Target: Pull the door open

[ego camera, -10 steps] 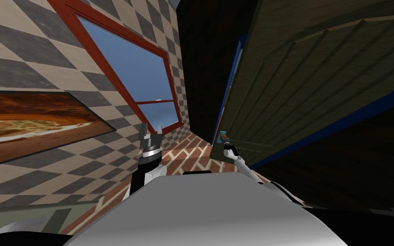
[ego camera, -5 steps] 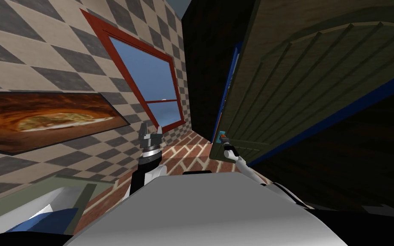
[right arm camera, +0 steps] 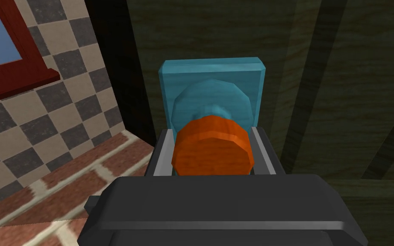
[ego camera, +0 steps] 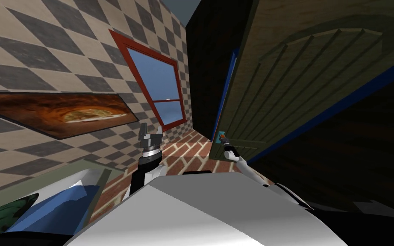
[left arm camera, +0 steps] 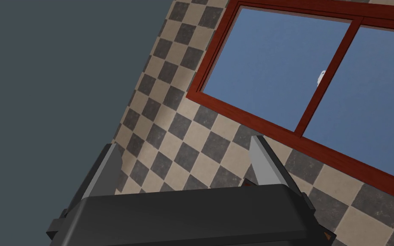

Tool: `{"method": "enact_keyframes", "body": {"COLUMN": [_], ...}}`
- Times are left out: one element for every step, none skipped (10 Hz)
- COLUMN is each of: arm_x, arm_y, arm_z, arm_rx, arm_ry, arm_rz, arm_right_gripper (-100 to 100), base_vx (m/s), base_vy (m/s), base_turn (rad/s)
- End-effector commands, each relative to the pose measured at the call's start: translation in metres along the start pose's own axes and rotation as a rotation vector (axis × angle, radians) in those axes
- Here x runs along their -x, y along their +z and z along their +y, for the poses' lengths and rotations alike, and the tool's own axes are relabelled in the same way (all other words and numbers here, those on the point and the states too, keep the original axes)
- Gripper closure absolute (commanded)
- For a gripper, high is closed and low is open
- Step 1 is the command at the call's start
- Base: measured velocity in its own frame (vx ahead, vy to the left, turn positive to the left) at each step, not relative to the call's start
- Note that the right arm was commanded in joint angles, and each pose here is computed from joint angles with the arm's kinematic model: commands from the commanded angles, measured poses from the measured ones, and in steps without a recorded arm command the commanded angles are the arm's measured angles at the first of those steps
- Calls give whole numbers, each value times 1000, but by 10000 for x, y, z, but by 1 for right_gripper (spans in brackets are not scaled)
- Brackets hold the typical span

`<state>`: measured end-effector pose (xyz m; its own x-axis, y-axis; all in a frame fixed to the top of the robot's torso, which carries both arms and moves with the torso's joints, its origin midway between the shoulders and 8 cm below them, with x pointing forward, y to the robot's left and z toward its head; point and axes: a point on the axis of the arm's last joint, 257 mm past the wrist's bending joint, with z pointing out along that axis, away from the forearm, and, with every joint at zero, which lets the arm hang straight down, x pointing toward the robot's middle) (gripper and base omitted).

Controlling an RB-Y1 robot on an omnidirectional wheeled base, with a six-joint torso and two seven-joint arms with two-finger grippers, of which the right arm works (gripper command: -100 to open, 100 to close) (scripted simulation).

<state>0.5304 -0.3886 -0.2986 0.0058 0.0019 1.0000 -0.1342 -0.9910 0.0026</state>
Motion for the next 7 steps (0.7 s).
{"method": "enact_keyframes", "body": {"arm_x": [-4, -9, -14, -18, -21, -23, -24], "arm_y": [-14, -26, -39, -53, -68, -81, -94], "arm_z": [-36, -56, -77, -99, -120, -140, -157], "arm_rx": [-16, -28, -40, -52, -63, -74, -83], "arm_ry": [0, 0, 0, 0, 1, 1, 2], "arm_rz": [2, 3, 4, 5, 6, 6, 6], "arm_right_gripper": [100, 100, 100, 100, 100, 100, 100], "base_vx": [-173, -171, -193, -227, -203, -194, -185], "base_vy": [-72, -62, -71, -77, -81, -99, -70], "base_turn": [81, 102, 100, 112, 112, 113, 96]}}
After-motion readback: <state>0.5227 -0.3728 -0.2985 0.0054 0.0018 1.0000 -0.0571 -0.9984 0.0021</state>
